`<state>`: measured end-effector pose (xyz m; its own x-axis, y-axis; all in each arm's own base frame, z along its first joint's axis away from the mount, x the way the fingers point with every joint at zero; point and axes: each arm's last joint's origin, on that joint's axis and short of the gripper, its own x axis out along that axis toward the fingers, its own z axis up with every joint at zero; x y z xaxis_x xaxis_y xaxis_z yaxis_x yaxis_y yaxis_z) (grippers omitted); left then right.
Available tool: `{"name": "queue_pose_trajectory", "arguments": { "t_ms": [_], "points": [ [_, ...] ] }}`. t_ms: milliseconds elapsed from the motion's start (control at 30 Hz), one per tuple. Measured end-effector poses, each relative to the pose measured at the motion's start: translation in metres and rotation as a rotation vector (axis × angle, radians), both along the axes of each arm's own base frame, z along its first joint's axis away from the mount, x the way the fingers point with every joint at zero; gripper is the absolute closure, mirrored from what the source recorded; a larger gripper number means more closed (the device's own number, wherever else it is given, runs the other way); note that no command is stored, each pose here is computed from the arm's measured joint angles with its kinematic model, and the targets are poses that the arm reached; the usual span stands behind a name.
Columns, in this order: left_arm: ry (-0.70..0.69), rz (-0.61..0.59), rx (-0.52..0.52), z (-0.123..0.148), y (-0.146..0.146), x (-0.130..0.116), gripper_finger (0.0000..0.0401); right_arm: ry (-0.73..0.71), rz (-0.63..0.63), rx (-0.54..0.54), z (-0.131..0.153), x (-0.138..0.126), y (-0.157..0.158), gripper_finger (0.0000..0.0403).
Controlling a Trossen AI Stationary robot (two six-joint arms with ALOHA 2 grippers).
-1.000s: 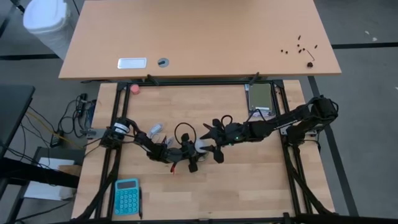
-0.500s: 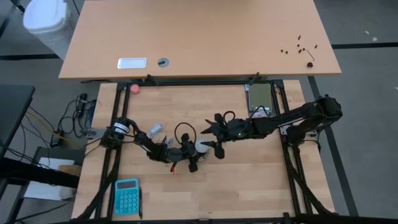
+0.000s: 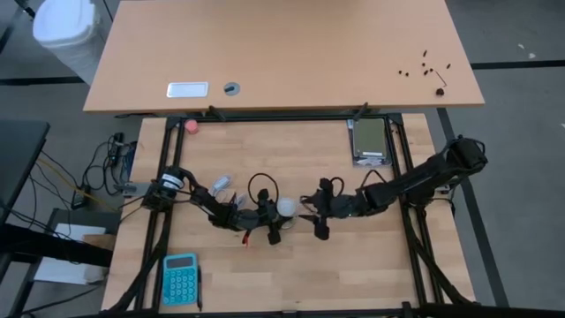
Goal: Screw lightbulb
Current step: Insert the lightbulb into the lamp holder
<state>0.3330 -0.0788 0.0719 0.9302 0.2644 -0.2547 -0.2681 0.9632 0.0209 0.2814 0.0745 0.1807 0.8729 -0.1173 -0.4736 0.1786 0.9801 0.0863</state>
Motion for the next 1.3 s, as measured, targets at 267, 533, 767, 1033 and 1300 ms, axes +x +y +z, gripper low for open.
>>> {"name": "queue_pose_trajectory", "arguments": {
  "t_ms": [267, 533, 767, 1033, 1300],
  "points": [
    [0.002, -0.012, -0.003, 0.0, 0.0, 0.0, 0.0208, -0.247, 0.023, 0.05, -0.038, -0.021, -0.016, 0.0143],
    [0.001, -0.027, -0.012, 0.0, 0.0, 0.0, 0.0208, -0.224, 0.079, 0.031, -0.059, 0.007, -0.012, 0.012],
    [0.004, -0.049, -0.022, 0.0, -0.001, 0.0, 0.0208, -0.255, 0.115, 0.011, -0.056, 0.028, -0.008, 0.0122],
    [0.007, -0.053, -0.023, -0.001, -0.001, 0.0, 0.0208, -0.245, 0.101, -0.003, -0.059, 0.034, -0.008, 0.0133],
    [0.009, -0.054, -0.024, -0.001, -0.001, 0.0, 0.0208, -0.257, 0.078, 0.0, -0.058, 0.037, -0.017, 0.0148]
  ]
}}
